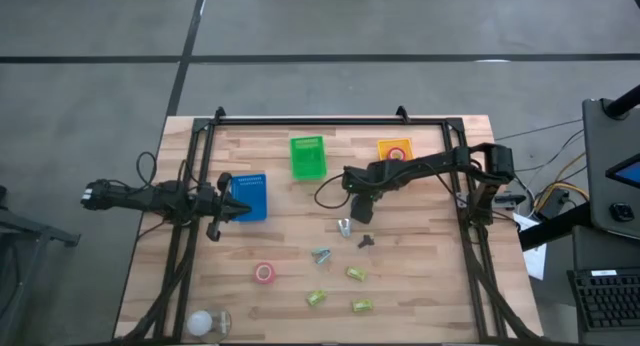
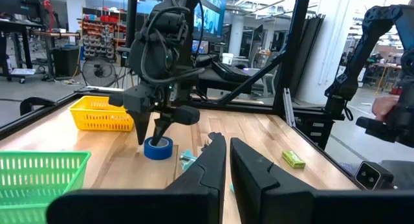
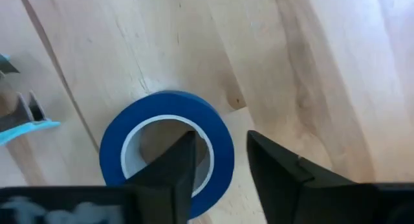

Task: Pick and place Stapler, Stapler remover, tape
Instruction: Put the blue tape into the yellow bin

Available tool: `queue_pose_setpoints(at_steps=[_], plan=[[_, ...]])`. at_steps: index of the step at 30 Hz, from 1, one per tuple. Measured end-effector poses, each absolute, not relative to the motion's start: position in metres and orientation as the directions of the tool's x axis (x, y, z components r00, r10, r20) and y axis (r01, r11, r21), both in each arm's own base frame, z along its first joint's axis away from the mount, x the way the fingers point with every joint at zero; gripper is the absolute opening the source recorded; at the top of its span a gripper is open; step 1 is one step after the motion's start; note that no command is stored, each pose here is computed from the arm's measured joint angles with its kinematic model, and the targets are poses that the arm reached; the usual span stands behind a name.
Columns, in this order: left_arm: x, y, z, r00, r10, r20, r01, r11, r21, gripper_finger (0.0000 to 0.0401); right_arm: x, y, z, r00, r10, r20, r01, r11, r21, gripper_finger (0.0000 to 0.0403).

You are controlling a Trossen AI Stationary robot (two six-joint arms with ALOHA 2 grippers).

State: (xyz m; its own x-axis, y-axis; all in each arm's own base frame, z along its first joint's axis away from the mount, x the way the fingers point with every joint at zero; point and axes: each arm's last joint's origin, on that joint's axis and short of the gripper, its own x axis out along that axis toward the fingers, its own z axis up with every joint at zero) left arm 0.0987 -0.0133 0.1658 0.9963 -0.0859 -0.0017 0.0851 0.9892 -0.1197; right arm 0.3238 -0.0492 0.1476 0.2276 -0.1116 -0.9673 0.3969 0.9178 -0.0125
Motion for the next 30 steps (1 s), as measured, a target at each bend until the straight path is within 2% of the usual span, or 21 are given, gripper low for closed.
queue_pose_setpoints(at_steps=[6,9,19,24,30], plan=[[0.099,-0.013,0.166,0.996,-0.086,-0.002,0.085,0.989,-0.12,0.0026,0.326,-0.051,0.152,0.242,-0.115,-0.963,0.378,0.926,-0.016,0.0049],[0.099,-0.013,0.166,0.996,-0.086,-0.002,0.085,0.989,-0.12,0.0026,0.328,-0.051,0.156,0.249,-0.116,-0.961,0.373,0.928,-0.015,0.0033],[0.099,-0.013,0.166,0.996,-0.086,-0.002,0.085,0.989,-0.12,0.0026,0.324,-0.057,0.206,0.263,-0.143,-0.954,0.372,0.928,-0.036,0.0042],[0.099,-0.013,0.166,0.996,-0.086,-0.002,0.085,0.989,-0.12,0.0026,0.303,-0.067,0.237,0.305,-0.203,-0.931,0.402,0.913,-0.068,0.004],[0.099,-0.013,0.166,0.996,-0.086,-0.002,0.085,0.989,-0.12,0.0026,0.265,-0.088,0.259,0.347,-0.256,-0.902,0.524,0.851,-0.04,0.0043]])
